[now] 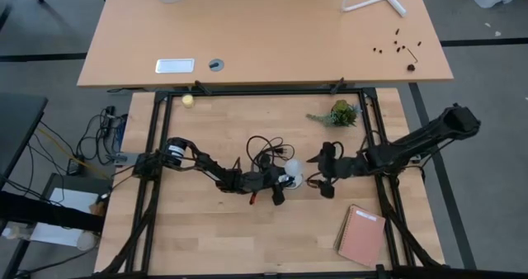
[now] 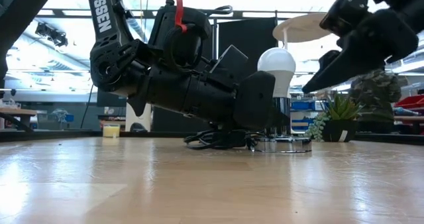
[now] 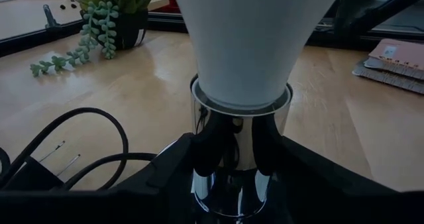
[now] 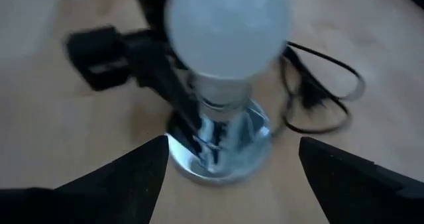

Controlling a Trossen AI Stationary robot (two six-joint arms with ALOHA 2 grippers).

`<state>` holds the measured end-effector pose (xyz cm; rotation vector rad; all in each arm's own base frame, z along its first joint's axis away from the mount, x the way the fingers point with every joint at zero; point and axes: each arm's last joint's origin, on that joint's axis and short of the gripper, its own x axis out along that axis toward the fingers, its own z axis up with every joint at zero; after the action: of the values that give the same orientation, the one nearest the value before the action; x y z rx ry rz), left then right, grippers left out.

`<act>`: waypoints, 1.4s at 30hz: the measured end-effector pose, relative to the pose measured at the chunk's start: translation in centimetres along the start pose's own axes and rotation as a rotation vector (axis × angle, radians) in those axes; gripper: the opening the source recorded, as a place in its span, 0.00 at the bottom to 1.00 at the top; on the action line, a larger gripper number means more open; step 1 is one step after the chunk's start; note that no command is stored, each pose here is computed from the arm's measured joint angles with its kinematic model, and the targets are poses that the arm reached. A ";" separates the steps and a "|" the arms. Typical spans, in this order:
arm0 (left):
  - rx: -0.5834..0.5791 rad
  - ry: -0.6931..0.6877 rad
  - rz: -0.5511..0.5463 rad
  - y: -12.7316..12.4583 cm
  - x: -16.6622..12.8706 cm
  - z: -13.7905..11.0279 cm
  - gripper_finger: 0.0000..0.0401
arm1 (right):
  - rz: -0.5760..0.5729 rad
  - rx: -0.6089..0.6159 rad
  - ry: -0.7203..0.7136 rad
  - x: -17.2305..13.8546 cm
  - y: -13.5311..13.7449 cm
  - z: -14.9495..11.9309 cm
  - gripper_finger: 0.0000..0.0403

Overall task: Screw lightbulb
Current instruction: Insert the white lightbulb into the metallic lamp

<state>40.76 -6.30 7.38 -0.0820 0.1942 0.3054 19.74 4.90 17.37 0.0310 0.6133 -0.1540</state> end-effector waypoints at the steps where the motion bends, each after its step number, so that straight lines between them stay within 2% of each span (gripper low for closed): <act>1: -0.002 0.000 0.000 0.0 0.0 0.0 0.49 | 0.026 -0.006 -0.023 0.2 -0.1 -0.2 0.86; 9: -0.001 0.000 -0.001 0.0 0.0 0.0 0.49 | 0.097 -0.056 -0.186 1.2 -1.4 -1.2 0.86; 20: -0.005 -0.001 0.000 0.0 0.0 0.0 0.49 | 0.195 -0.088 -0.238 3.7 -2.4 -1.6 0.86; 23: -0.007 0.001 0.000 0.0 0.0 0.0 0.49 | 0.212 -0.092 -0.278 4.5 -2.2 -1.5 0.86; 28: -0.012 0.000 0.005 0.1 0.0 0.0 0.49 | 0.222 -0.063 -0.262 5.1 -2.0 -1.9 0.86; 42: -0.027 0.027 0.038 0.1 0.0 -0.3 0.49 | 0.236 0.023 -0.231 3.9 0.9 -2.5 0.86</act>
<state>40.66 -6.23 7.08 -0.1096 0.2184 0.3448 21.58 5.45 13.03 0.1054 0.3730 0.0641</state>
